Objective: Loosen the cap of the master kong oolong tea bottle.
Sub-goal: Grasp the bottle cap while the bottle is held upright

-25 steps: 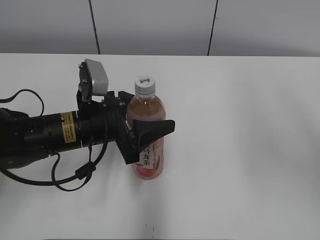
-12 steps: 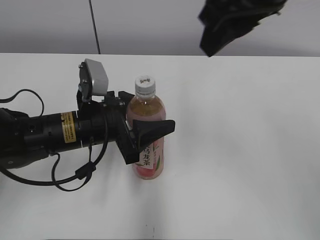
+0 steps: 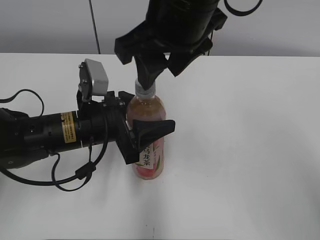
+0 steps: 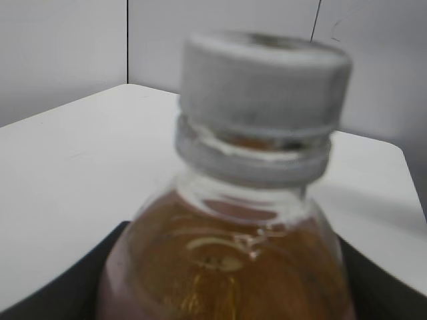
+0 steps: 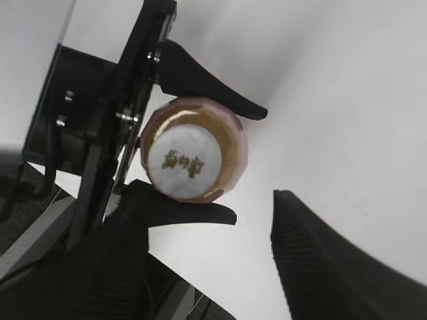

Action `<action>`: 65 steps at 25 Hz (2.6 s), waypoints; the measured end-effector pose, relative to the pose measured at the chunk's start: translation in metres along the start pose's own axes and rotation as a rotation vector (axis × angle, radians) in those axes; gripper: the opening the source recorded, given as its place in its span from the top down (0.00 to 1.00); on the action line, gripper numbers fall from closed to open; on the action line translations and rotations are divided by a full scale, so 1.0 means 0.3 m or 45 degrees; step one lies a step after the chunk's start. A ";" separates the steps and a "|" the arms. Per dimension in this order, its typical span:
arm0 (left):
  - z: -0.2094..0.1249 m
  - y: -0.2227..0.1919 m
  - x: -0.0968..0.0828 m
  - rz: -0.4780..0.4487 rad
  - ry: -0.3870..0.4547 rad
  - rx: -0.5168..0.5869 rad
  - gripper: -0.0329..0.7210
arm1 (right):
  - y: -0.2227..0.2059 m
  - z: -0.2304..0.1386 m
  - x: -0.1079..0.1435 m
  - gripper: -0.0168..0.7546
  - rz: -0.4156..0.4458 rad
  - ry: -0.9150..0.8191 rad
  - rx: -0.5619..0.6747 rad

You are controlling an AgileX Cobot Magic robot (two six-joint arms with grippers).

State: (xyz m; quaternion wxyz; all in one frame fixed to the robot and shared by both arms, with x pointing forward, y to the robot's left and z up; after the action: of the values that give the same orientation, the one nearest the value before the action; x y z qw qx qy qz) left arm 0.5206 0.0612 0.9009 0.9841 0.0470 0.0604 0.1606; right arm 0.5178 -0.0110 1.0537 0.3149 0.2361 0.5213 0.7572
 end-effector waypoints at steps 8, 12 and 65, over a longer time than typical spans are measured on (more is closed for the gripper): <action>0.000 0.000 0.000 0.000 0.000 0.000 0.36 | 0.003 0.065 0.003 0.35 0.004 -0.097 -0.054; 0.000 0.000 0.000 0.000 0.000 0.000 0.36 | -0.041 0.078 0.014 0.35 0.033 -0.147 -0.025; 0.000 0.000 0.000 -0.002 -0.002 0.000 0.36 | -0.094 0.048 0.021 0.62 0.048 -0.142 0.045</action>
State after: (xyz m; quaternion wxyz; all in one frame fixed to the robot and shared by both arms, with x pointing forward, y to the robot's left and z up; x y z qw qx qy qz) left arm 0.5205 0.0611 0.9010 0.9842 0.0471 0.0598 0.1598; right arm 0.5298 0.0100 1.0324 0.3249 0.2931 0.5119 0.7393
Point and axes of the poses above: a point on each arm's last joint axis where the gripper is mounted, y pointing back along that axis away from the gripper, x along the wrist's bending axis when the last joint is at zero, z = x × y, the point moved 5 cm from there along -y, pointing out along that axis toward the gripper
